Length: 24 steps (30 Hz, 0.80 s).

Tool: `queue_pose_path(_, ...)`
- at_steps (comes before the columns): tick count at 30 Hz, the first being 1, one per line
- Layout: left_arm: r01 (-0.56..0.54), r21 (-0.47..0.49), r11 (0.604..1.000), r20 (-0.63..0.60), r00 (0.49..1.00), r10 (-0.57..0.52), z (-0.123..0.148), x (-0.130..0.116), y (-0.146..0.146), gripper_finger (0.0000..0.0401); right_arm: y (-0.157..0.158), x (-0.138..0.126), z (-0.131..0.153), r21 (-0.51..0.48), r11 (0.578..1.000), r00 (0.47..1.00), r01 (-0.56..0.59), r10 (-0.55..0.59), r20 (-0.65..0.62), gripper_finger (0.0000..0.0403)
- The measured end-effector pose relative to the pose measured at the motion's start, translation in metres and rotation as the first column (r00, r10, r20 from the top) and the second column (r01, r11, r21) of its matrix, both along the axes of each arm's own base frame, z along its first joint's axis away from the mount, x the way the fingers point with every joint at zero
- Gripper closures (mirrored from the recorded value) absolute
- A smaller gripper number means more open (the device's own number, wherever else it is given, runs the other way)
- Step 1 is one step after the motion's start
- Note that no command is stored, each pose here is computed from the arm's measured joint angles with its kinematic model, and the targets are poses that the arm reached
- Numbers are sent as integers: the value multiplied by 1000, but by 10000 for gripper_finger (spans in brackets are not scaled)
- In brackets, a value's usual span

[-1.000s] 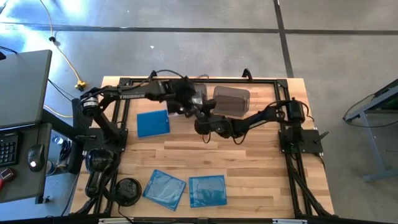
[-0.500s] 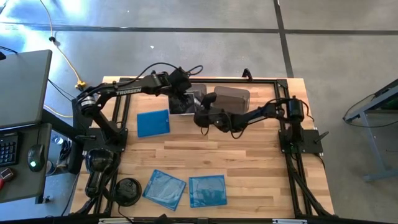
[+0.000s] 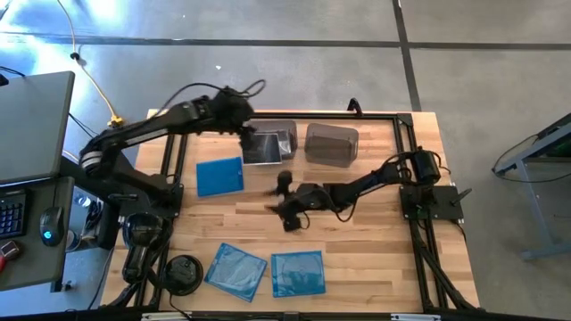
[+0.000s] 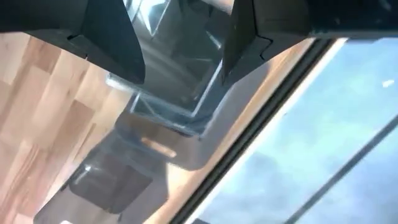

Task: Pick & place jewel cases by type
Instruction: Put the black CD case into the left black bin

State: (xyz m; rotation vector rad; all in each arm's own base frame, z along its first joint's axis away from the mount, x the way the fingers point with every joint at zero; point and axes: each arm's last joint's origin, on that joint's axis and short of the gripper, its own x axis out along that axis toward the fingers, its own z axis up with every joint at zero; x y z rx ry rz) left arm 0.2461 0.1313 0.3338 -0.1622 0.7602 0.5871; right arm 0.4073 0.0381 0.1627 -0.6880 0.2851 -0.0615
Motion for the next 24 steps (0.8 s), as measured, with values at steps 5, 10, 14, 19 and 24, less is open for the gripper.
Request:
queue_pose_path(5, 5, -38, 999, 40, 999, -3, 24, -36, -20, 192, -13, 3, -2, 202, 966, 985, -159, 169, -33, 206)
queue_pose_path(10, -21, -55, 998, 86, 996, 26, 34, -52, -28, 192, -46, 19, 14, 376, 912, 976, -164, 204, -69, 214)
queue_pose_path(14, -24, -44, 999, 109, 994, 28, 38, -54, -29, 192, -56, 37, 9, 389, 917, 976, -87, 157, -152, 227)
queue_pose_path(19, -26, -40, 999, 100, 995, 30, 37, -54, -29, 192, -55, 57, -7, 182, 981, 957, 68, -13, -290, 244)
queue_pose_path(24, -23, -36, 999, 96, 995, 26, 37, -54, -29, 192, -63, 74, -9, 115, 987, 950, 111, -71, -304, 263)
